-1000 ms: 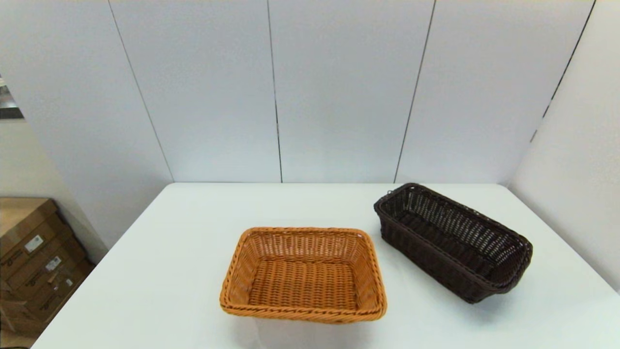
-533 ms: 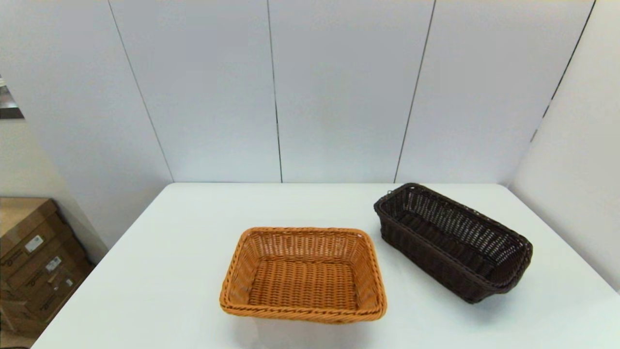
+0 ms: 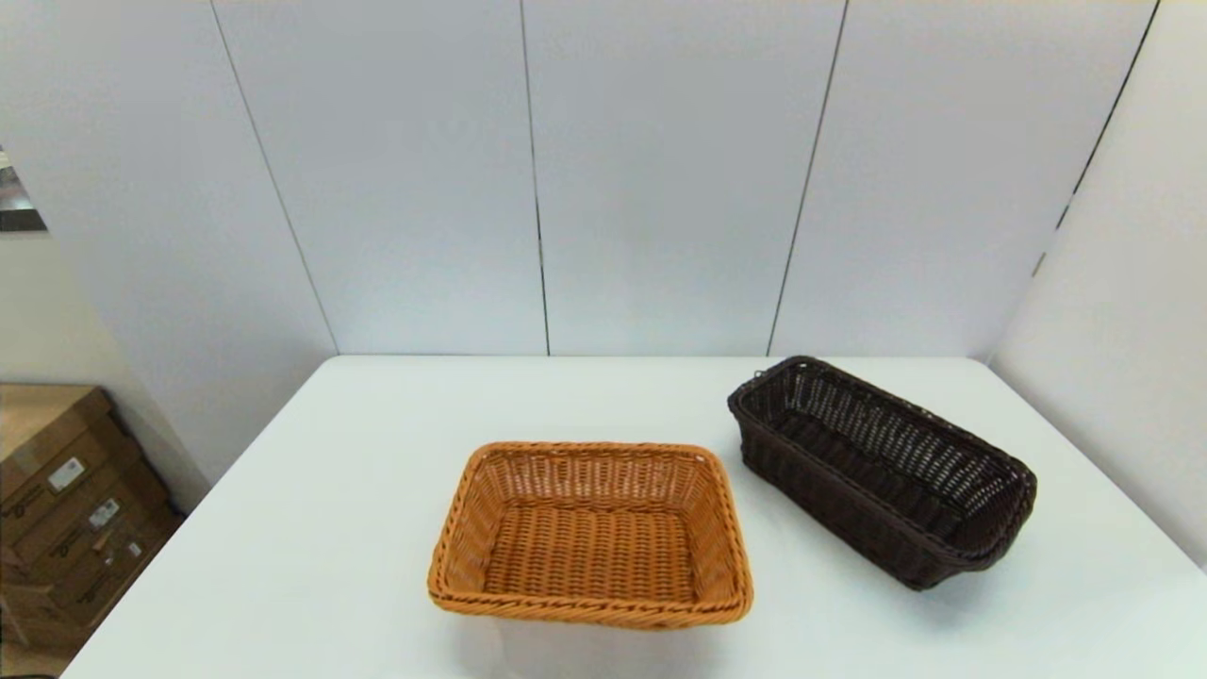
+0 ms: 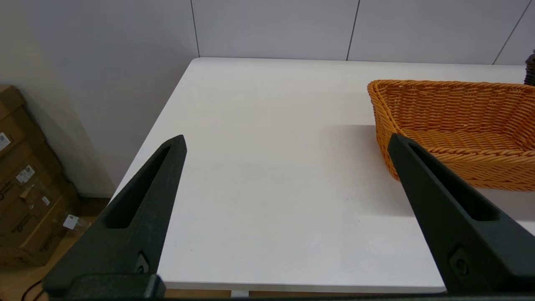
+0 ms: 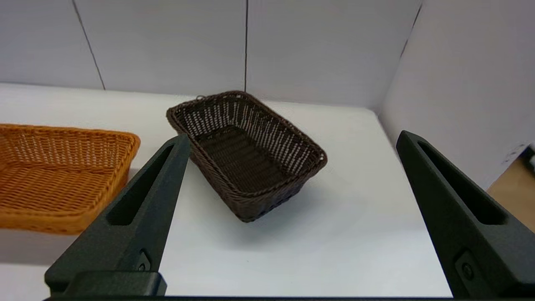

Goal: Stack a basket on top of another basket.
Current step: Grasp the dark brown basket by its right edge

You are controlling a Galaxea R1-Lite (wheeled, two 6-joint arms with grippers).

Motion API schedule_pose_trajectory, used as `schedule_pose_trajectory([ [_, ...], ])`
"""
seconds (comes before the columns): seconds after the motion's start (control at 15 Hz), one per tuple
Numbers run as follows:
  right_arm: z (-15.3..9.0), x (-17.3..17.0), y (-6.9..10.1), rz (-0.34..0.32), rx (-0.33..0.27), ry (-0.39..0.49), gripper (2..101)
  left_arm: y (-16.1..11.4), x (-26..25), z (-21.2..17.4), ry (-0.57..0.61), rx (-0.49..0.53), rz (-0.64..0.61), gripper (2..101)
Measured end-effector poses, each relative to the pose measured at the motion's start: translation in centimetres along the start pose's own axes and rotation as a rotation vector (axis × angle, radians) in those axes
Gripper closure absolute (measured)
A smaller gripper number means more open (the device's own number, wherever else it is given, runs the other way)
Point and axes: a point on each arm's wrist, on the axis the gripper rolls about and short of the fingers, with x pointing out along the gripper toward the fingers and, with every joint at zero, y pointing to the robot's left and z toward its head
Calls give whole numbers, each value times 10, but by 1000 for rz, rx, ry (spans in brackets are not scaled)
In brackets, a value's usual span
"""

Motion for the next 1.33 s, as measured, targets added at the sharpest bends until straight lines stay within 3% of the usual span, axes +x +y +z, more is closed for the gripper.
schedule_pose_trajectory([
  [0.2, 22, 33, -1, 4, 62, 178, 43, 0, 0, 0, 0, -1, 0, 54],
  [0.6, 39, 114, 3, -22, 316, 590, 43, 0, 0, 0, 0, -1, 0, 54],
  [0.87, 22, 162, 18, -75, 465, 805, 43, 0, 0, 0, 0, -1, 0, 54],
  [1.33, -20, 227, 37, -186, 545, 1044, 43, 0, 0, 0, 0, -1, 0, 54],
])
